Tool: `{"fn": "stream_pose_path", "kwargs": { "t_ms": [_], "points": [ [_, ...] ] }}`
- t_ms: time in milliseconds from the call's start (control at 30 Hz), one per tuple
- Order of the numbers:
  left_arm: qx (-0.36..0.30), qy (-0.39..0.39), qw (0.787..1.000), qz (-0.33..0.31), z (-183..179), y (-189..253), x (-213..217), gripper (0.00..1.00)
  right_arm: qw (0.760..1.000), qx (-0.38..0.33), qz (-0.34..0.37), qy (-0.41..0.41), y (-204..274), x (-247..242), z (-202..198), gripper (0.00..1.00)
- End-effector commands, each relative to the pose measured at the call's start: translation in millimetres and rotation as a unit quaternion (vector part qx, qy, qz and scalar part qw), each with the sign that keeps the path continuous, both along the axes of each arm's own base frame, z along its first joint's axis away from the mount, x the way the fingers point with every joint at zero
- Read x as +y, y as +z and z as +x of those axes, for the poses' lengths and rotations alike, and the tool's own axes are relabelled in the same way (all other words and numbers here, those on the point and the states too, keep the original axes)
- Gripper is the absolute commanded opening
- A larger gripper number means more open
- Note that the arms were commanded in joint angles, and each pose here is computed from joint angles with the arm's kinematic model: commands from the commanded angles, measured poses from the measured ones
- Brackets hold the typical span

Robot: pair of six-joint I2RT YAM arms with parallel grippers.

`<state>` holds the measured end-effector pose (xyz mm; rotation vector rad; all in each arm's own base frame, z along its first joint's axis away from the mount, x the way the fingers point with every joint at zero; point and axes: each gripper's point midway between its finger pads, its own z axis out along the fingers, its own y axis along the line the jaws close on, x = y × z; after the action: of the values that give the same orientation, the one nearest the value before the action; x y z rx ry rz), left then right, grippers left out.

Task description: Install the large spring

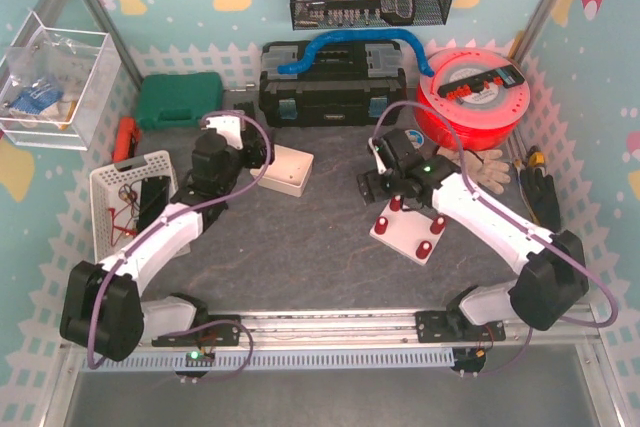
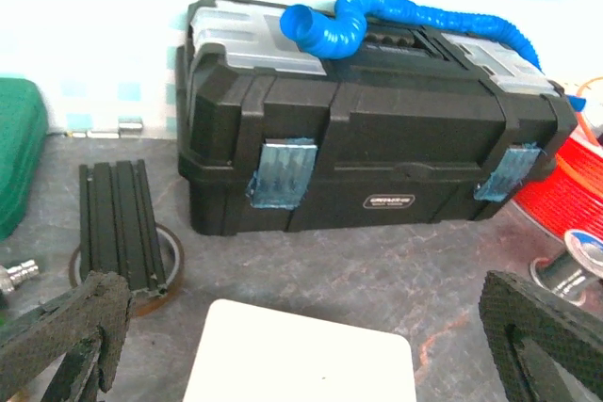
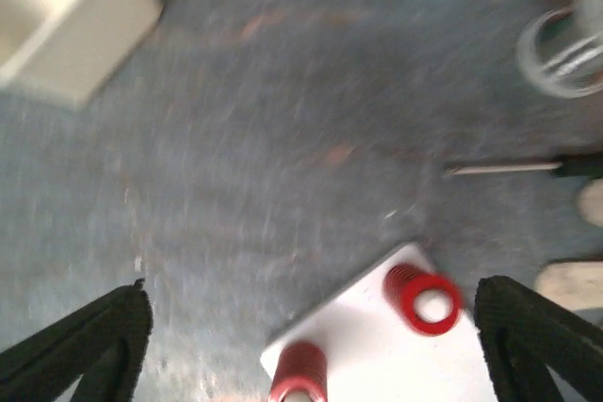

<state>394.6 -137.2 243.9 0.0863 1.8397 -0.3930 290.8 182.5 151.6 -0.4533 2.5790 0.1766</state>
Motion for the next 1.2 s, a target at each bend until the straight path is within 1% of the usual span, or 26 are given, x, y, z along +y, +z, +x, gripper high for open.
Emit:
{"fn": "stream_pose_path", "kwargs": {
  "t_ms": [0, 67, 133, 233, 267, 300, 467, 533, 633, 767, 833, 900, 967, 1000, 1067, 1167],
  "points": [
    [-0.042, 0.035, 0.998, 0.009, 6, 16, 15, 0.99, 0.989, -0.122, -0.03, -0.076, 59, -32, 44, 0.98],
    [-0.046, 0.045, 0.998, 0.026, 10, 11, 20, 0.99, 0.971, -0.174, -0.046, -0.154, 72, -61, 63, 0.99],
    [-0.056, 0.057, 0.996, 0.049, 12, 4, 27, 0.99, 0.947, -0.223, -0.05, -0.226, 78, -92, 78, 0.99],
    [-0.074, 0.12, 0.989, 0.054, 14, -3, 55, 0.99, 0.914, -0.296, -0.064, -0.27, 84, -123, 92, 0.99],
    [-0.076, 0.132, 0.987, 0.055, 15, -6, 63, 0.99, 0.902, -0.322, -0.067, -0.278, 88, -131, 98, 0.99],
    [-0.077, 0.14, 0.985, 0.058, 16, -10, 69, 0.99, 0.896, -0.332, -0.077, -0.284, 85, -140, 100, 0.99],
    [-0.068, 0.157, 0.981, 0.092, 19, -37, 94, 0.99, 0.897, -0.313, -0.111, -0.293, 44, -175, 115, 0.99],
    [-0.057, 0.182, 0.977, 0.097, 17, -53, 110, 0.99, 0.894, -0.314, -0.104, -0.302, 32, -189, 116, 0.99],
    [-0.036, 0.194, 0.975, 0.1, 17, -73, 124, 0.99, 0.896, -0.331, -0.093, -0.281, 18, -199, 116, 0.99],
    [-0.033, 0.196, 0.975, 0.098, 14, -89, 134, 0.99, 0.901, -0.338, -0.116, -0.247, 0, -208, 110, 0.99],
    [-0.035, 0.198, 0.975, 0.097, 13, -94, 138, 0.99, 0.904, -0.34, -0.111, -0.234, -10, -209, 108, 0.99],
    [-0.037, 0.196, 0.975, 0.094, 13, -99, 139, 0.99, 0.906, -0.346, -0.091, -0.225, -16, -209, 109, 0.98],
    [-0.034, 0.185, 0.978, 0.091, 18, -101, 135, 0.99, 0.91, -0.357, -0.075, -0.198, -19, -202, 113, 0.99],
    [-0.037, 0.181, 0.979, 0.088, 21, -102, 133, 0.99, 0.908, -0.363, -0.071, -0.195, -20, -201, 115, 0.99],
    [-0.042, 0.145, 0.985, 0.088, 24, -105, 121, 0.99, 0.906, -0.374, -0.062, -0.187, -21, -199, 119, 0.99],
    [-0.03, 0.147, 0.985, 0.09, 30, -108, 122, 0.99, 0.905, -0.38, -0.052, -0.185, -26, -198, 122, 0.99]
  ]
}}
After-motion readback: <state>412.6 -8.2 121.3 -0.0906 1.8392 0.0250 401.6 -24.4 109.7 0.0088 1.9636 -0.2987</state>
